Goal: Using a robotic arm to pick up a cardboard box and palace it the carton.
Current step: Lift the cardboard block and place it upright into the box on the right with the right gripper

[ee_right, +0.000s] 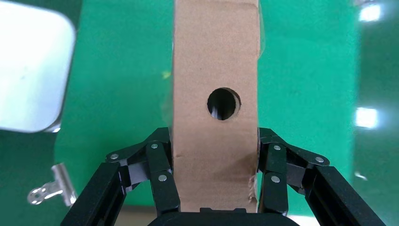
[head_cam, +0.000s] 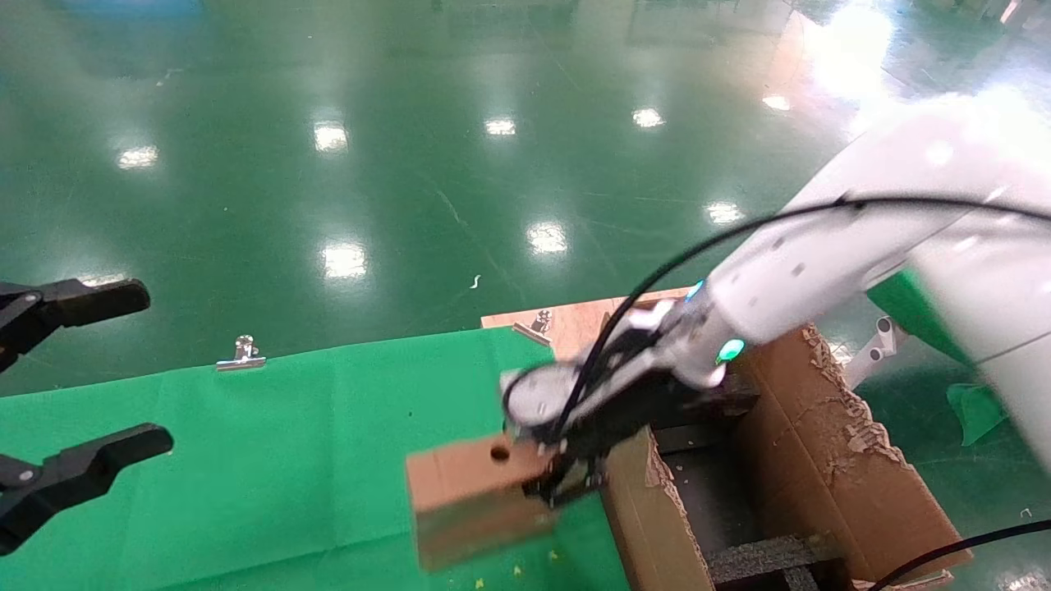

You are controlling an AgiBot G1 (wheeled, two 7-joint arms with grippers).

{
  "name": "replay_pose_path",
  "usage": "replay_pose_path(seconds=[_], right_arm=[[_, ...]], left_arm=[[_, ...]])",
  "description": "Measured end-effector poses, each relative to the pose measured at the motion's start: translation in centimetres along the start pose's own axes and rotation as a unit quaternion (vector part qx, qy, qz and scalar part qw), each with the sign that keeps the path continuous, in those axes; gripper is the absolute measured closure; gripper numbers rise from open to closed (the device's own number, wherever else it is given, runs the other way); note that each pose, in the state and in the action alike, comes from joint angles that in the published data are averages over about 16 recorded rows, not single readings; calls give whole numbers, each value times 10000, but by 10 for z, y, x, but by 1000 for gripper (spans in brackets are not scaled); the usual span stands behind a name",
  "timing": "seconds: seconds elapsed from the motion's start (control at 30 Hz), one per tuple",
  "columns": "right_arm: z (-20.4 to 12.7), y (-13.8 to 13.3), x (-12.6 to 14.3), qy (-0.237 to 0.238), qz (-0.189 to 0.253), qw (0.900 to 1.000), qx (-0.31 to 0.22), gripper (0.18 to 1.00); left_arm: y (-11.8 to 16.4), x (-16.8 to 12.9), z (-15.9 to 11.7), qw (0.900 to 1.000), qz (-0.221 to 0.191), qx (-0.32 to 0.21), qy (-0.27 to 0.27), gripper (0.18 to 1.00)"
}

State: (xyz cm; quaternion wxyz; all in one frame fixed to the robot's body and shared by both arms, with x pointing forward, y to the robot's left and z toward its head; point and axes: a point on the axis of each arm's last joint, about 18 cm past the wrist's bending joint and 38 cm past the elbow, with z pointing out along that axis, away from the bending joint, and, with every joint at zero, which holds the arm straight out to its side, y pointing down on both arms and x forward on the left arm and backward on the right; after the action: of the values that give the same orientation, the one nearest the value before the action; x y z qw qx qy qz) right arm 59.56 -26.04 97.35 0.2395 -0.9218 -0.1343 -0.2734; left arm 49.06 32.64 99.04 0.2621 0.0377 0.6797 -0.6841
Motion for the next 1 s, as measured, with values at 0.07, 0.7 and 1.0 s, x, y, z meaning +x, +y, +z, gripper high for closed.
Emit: replay_pose_path(seconds=[0.07,0.7,1.0], right_arm=[[-16,-3,6,147,22,9999,80,821],[-161,-5,20,1393,335,9894,251,830],[-206,40,-4,1855,945,9781,-17,833]], left_arm=[[0,0,0,10000,0,0,0,220],[0,0,0,10000,0,0,0,183],[0,0,0,10000,0,0,0,183]])
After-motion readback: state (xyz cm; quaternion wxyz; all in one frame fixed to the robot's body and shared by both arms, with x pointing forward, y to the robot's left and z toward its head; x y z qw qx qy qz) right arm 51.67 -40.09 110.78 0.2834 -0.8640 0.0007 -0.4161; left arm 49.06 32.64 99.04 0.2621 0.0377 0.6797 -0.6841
